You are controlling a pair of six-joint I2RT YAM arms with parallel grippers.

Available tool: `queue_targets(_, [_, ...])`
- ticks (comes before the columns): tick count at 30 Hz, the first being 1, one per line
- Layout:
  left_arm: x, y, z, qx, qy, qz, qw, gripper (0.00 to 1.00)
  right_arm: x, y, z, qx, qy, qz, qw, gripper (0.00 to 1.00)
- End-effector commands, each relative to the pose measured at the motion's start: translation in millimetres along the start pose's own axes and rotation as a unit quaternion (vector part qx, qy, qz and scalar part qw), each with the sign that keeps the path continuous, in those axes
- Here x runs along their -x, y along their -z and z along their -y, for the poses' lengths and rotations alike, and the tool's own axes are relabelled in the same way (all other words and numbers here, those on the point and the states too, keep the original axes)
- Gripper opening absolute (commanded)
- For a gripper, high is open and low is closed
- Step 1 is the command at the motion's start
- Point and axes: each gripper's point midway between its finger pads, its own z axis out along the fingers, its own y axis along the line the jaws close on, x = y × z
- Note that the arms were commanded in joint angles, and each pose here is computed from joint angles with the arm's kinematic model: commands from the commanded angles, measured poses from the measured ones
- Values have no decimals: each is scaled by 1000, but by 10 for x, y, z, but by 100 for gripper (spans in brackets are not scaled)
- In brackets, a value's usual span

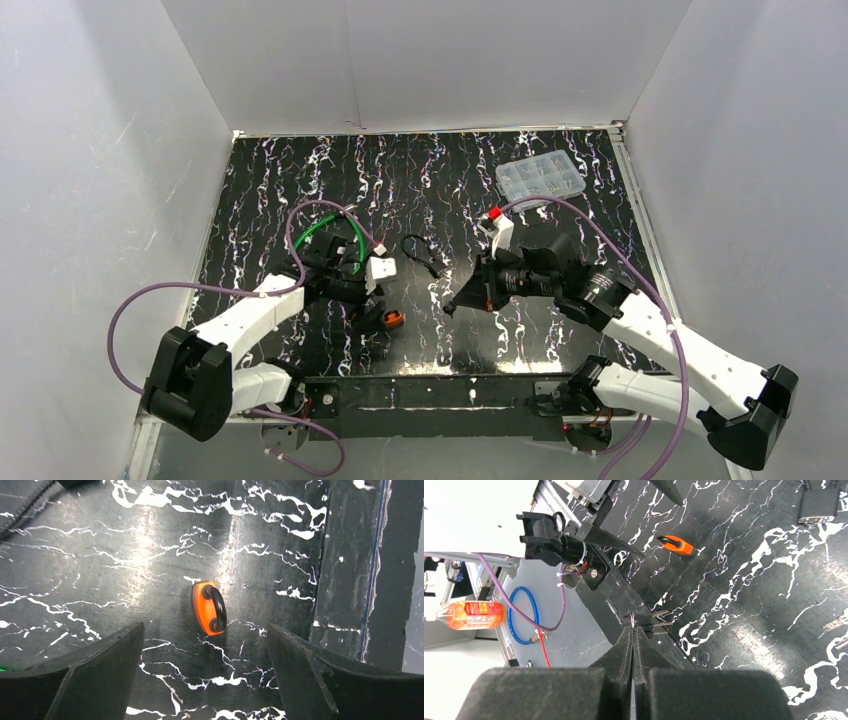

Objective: Unlock with the key
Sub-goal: Place the lock at the center of the board, then adjust the key.

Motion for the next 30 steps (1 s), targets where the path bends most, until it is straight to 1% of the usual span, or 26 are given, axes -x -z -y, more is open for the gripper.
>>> queue_targets(1, [436, 183, 45, -1, -31, 46, 998, 98, 247, 48, -330, 64, 28, 26, 997, 1])
queue_targets(2, [559, 245, 83, -5, -30, 58, 998, 98, 265, 53, -365, 71, 30, 27, 997, 1])
queue_targets(4, [880, 405, 177, -7, -45, 102, 994, 98, 325, 79, -468, 90, 36, 31, 995, 1])
queue_targets(7, [1255, 581, 343, 0, -95, 159, 983, 97, 410, 108, -615, 117, 43, 34, 992, 1])
queue_targets(11, [1526, 645, 532, 3, -165, 184, 969, 96, 530, 141, -798, 153, 45, 45, 986, 1])
queue_targets(15, [1612, 598, 613, 8, -221, 190, 956, 95, 621, 167, -936, 179, 45, 50, 982, 1])
queue_targets(18, [1624, 573, 652, 5, -239, 188, 952, 93, 663, 184, -996, 189, 47, 52, 980, 1])
queue_targets(20, [1650, 579, 676, 4, -246, 189, 951, 89, 673, 185, -1013, 192, 46, 51, 979, 1])
queue_targets(25, [1754, 594, 725, -4, -245, 189, 951, 72, 665, 170, -1017, 197, 43, 50, 978, 1])
queue_targets(27, [1779, 593, 769, -14, -241, 189, 952, 69, 665, 162, -1007, 195, 43, 51, 979, 1])
queue_targets(30, [1773, 574, 841, -25, -239, 186, 953, 68, 681, 143, -975, 187, 42, 57, 980, 1])
